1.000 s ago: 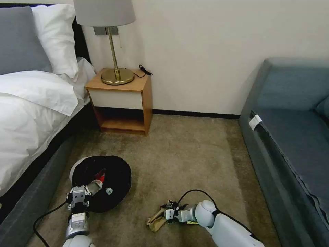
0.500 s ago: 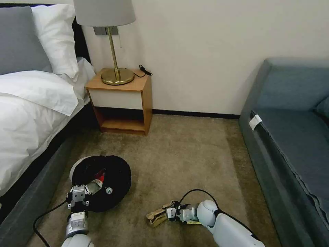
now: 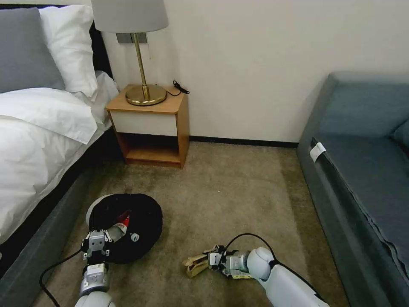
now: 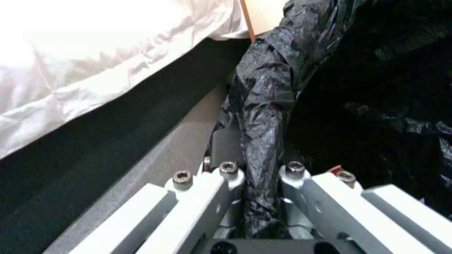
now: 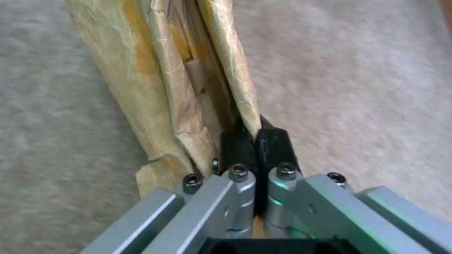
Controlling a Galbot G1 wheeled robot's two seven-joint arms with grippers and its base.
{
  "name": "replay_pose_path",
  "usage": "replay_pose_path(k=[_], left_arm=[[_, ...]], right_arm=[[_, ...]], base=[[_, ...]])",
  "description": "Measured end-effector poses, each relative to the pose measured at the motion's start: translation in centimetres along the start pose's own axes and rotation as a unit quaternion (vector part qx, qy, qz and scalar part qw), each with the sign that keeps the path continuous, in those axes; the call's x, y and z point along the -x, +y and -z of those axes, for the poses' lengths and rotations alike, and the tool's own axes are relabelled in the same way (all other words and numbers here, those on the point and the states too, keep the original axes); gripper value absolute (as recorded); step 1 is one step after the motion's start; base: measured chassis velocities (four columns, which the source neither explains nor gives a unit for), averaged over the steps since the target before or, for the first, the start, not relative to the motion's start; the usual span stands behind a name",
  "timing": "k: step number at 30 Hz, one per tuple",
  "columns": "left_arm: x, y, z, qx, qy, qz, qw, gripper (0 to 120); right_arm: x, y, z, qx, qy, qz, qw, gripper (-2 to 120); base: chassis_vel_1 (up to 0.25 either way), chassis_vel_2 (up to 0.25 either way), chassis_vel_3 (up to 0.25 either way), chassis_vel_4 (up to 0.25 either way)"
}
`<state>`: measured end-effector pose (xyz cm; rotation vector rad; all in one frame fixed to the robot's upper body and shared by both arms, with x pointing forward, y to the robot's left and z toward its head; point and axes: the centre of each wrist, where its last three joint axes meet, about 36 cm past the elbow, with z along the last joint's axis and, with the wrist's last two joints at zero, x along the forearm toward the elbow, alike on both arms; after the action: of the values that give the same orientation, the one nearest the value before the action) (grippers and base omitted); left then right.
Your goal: Pick up the trash bin, then pick up the garbage on the floor and place it into the trash bin.
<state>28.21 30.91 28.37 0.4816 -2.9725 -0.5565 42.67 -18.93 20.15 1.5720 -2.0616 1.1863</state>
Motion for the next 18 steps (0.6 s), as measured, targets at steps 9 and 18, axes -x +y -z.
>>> replay_pose_path(k=[9, 18], left_arm=[[-0.2, -0.3, 0.6, -0.003, -0.007, -0.004, 1.0, 2], [-0.7, -0.7, 1.6, -0.005, -0.02, -0.011, 0.9997, 2]], right_arm=[[-2.1, -2.6, -0.3, 0.043, -0.015, -0.069, 0.997, 0], [-5.4, -7.2, 1.2, 0.094, -0.064, -0.165, 0.98, 0]], base=[[0.0, 0.0, 0.0, 0.0], [0.0, 0.0, 0.0, 0.0]])
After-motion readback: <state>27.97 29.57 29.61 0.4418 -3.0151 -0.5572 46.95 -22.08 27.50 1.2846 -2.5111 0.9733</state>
